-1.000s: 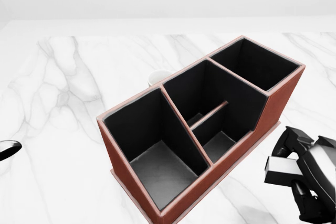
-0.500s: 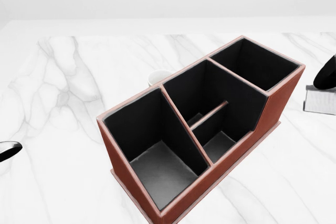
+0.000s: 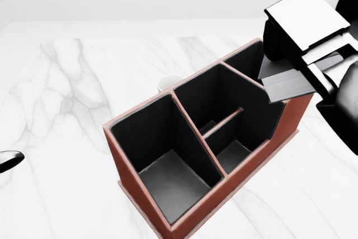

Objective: Pick up the book and place it in the left compartment of the caddy.

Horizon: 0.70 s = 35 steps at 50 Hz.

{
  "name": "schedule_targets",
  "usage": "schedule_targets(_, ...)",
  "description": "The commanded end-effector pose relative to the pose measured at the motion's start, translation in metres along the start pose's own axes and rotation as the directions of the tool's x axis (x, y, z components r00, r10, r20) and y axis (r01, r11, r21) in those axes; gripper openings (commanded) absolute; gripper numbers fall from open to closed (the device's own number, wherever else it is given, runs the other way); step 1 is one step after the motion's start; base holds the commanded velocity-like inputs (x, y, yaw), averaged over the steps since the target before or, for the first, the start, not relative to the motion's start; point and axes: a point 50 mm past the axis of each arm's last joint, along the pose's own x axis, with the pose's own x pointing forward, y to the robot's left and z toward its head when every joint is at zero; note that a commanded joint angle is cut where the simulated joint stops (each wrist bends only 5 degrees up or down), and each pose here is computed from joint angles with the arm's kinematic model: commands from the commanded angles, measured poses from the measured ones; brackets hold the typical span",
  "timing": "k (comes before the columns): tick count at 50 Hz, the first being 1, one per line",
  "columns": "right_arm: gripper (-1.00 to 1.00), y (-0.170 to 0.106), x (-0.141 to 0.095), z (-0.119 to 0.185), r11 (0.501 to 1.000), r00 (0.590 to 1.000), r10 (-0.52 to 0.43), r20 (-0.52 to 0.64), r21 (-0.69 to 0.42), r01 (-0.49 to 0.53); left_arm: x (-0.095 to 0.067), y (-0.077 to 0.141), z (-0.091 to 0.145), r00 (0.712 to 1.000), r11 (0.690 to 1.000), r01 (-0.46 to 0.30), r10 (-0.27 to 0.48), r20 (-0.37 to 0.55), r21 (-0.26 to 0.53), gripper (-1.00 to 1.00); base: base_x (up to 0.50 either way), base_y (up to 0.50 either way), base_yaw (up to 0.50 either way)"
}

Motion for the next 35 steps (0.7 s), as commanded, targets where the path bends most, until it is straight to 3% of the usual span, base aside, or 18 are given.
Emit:
schedule_targets(1,-1.00,-0.024,0.008,0.005,0.997,0.983,-0.077,0.165,0.014,0.076,0.003,0.005,-0.017,0.997,0.999,-0.043,0.043,-0.062,0.011,1.00,0.00,0.00,0.00)
schedule_targets(5,-1.00,-0.026,0.012,-0.004,0.990,0.983,-0.119,0.142,0.096,0.106,0.003,0.005,-0.016,0.997,0.999,-0.043,0.043,-0.057,0.010,1.00,0.00,0.00,0.00)
schedule_targets(29,-1.00,-0.028,0.024,-0.006,0.985,0.978,-0.141,0.155,0.121,0.122,0.004,0.006,-0.017,0.997,0.999,-0.043,0.044,-0.060,0.011,1.00,0.00,0.00,0.00)
schedule_targets(35,-1.00,-0.029,0.024,-0.005,0.973,0.971,-0.164,0.176,0.189,0.130,0.003,0.006,-0.018,0.997,0.999,-0.043,0.044,-0.065,0.012,1.00,0.00,0.00,0.00)
